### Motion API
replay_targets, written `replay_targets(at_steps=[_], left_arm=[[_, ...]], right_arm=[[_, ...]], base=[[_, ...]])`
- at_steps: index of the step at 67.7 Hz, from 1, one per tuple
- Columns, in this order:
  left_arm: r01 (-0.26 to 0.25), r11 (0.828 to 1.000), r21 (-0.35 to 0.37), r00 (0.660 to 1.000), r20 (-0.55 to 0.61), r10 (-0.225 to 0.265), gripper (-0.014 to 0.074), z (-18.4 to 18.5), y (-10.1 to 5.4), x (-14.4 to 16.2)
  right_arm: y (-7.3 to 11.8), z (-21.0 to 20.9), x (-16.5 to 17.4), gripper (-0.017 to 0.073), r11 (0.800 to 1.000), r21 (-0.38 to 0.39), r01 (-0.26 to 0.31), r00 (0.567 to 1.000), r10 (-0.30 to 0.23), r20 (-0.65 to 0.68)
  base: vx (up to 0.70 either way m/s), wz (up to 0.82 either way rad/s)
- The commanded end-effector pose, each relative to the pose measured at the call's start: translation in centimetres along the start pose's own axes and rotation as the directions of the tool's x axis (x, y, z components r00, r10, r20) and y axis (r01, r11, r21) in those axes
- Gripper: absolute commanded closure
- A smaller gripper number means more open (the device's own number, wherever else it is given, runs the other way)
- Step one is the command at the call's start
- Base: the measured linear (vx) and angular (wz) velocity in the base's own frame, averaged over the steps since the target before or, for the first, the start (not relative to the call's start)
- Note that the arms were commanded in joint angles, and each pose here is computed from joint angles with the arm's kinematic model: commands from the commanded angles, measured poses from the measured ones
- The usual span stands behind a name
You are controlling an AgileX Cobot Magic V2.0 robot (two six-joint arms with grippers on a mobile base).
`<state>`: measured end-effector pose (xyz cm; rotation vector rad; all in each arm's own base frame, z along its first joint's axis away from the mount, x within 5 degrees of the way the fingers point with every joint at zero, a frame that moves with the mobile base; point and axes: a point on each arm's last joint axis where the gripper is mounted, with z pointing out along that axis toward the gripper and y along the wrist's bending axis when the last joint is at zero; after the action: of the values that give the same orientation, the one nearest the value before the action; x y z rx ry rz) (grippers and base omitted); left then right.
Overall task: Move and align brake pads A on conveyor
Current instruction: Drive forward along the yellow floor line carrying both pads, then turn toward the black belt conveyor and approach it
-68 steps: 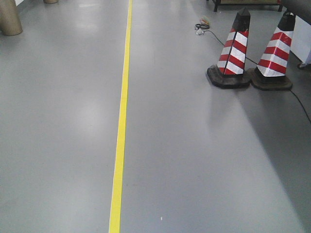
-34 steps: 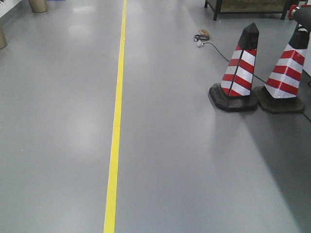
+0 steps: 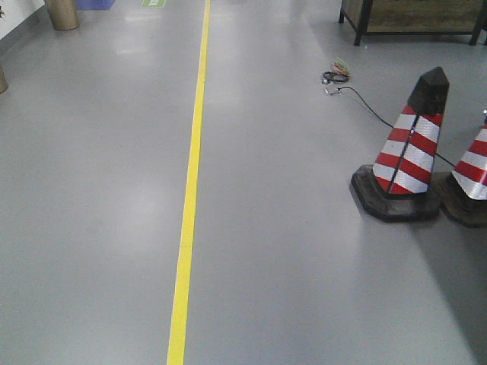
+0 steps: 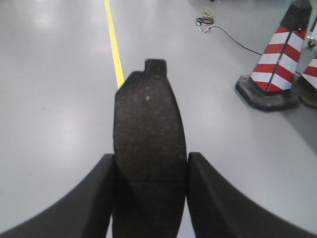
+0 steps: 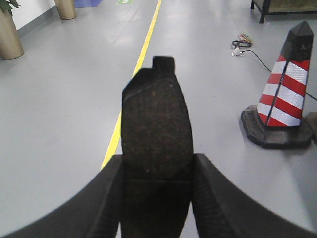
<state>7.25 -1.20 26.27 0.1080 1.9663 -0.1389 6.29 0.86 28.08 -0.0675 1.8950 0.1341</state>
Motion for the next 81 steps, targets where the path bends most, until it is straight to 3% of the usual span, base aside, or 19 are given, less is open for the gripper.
replay_targets(at_steps=[1, 81], left_arm=[[0.004, 1.0, 0.007, 0.994, 0.112, -0.005, 0.06, -0.34, -0.09, -1.66], [0.004, 1.0, 0.007, 0.994, 0.112, -0.005, 0.06, -0.34, -0.09, -1.66]], right_arm=[[0.08, -0.35, -1.76, 0.0566, 1.0, -0.002, 0.013, 0.992, -0.012, 0.122], [0.08, -0.35, -1.76, 0.0566, 1.0, -0.003, 0.013, 0.992, -0.012, 0.122]], base=[[0.63, 0.03], [0.55, -0.03]])
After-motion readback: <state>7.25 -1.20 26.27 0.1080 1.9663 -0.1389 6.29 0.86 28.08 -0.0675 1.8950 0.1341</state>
